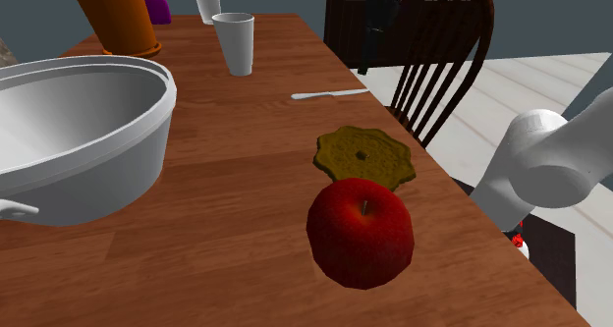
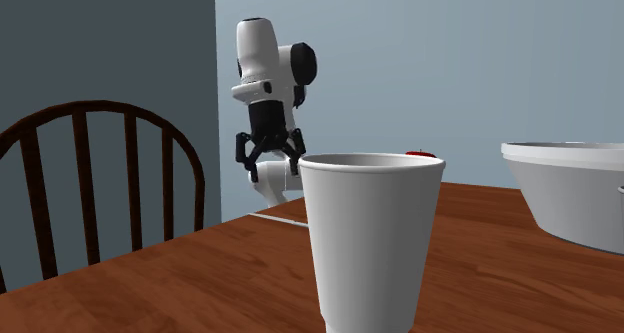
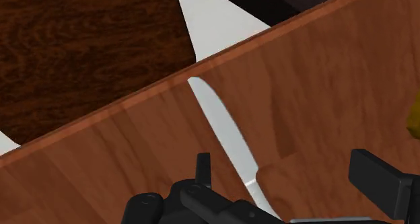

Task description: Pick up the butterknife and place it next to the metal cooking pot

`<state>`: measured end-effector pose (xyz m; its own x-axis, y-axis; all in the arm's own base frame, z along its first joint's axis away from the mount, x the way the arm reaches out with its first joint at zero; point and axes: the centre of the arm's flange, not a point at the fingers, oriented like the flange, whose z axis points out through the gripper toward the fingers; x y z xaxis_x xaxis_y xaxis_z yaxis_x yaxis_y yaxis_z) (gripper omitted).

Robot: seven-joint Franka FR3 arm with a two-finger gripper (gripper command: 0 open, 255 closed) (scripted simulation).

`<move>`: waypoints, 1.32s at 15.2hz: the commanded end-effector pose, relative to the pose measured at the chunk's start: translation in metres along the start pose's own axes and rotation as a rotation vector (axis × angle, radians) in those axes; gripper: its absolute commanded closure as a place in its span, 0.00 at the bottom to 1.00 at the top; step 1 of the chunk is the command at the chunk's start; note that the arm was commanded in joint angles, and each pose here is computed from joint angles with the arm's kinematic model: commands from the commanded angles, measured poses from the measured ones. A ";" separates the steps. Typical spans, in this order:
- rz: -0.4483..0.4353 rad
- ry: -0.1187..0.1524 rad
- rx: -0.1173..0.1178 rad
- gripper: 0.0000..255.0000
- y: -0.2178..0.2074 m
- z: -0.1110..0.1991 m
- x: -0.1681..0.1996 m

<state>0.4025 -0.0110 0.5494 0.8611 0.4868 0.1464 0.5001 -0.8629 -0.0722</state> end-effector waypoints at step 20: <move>-0.339 0.037 0.014 0.00 0.002 0.082 0.059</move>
<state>0.4618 0.0273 0.4771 0.6419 0.7403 0.1998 0.7588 -0.6508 -0.0264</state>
